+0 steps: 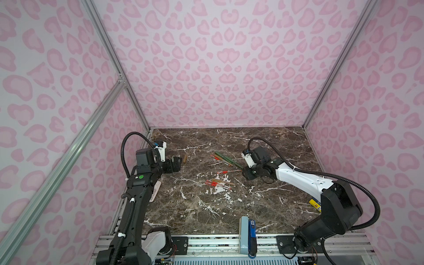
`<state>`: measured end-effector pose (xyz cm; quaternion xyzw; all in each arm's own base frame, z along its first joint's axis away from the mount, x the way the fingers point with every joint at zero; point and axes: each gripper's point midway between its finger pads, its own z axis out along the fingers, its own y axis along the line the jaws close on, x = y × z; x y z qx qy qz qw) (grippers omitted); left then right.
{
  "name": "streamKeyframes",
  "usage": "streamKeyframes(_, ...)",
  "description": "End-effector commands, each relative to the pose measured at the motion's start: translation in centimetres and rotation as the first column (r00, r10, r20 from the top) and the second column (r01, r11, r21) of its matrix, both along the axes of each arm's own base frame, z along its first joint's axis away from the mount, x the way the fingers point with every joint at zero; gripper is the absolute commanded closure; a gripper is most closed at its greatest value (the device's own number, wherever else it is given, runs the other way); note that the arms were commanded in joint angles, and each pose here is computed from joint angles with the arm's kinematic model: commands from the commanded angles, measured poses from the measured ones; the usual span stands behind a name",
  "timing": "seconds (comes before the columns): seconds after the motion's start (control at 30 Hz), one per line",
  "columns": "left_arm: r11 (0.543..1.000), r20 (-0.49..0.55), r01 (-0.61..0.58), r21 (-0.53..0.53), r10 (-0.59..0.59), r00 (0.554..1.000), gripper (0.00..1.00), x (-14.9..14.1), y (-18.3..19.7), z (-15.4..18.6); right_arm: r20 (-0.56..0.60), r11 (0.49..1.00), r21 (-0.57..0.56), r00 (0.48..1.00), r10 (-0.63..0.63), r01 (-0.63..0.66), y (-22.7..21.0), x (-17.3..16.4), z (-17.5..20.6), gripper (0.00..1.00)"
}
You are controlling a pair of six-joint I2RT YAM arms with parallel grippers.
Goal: Remove pen caps from pens
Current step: Pick up the pen from the center of the table.
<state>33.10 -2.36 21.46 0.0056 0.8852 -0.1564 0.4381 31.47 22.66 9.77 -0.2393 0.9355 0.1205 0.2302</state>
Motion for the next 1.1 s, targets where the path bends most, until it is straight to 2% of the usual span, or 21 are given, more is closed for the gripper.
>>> streamKeyframes(0.0, 1.000, 0.037, 0.007, -0.002, -0.006, 0.999, 0.02, 0.4, -0.1, 0.7, -0.025, 0.986, -0.008, 0.986, 0.165, -0.165, 2.0, -1.8, -0.8, 0.53)
streamKeyframes(0.27, 1.000, 0.035, -0.003, -0.003, 0.003, 0.999, 0.02, 0.2, 0.2, 0.5, -0.084, 0.959, -0.028, 0.957, 0.277, -0.280, 4.7, -2.5, -2.7, 0.57)
streamKeyframes(0.43, 1.000, 0.031, -0.004, -0.009, 0.005, 1.000, 0.02, 0.2, 0.2, 0.9, -0.130, 0.952, -0.045, 0.946, 0.296, -0.304, 5.4, -2.2, -4.4, 0.61)
streamKeyframes(0.83, 1.000, 0.020, -0.007, -0.011, 0.007, 1.000, 0.02, 0.4, 0.3, 0.4, -0.160, 0.921, -0.049, 0.913, 0.375, -0.387, 8.0, -1.5, -6.7, 0.62)
streamKeyframes(1.07, 1.000, 0.020, -0.009, -0.004, 0.009, 1.000, 0.02, 0.5, 0.4, 0.4, -0.178, 0.907, -0.068, 0.900, 0.399, -0.415, 8.6, -1.0, -8.2, 0.66)
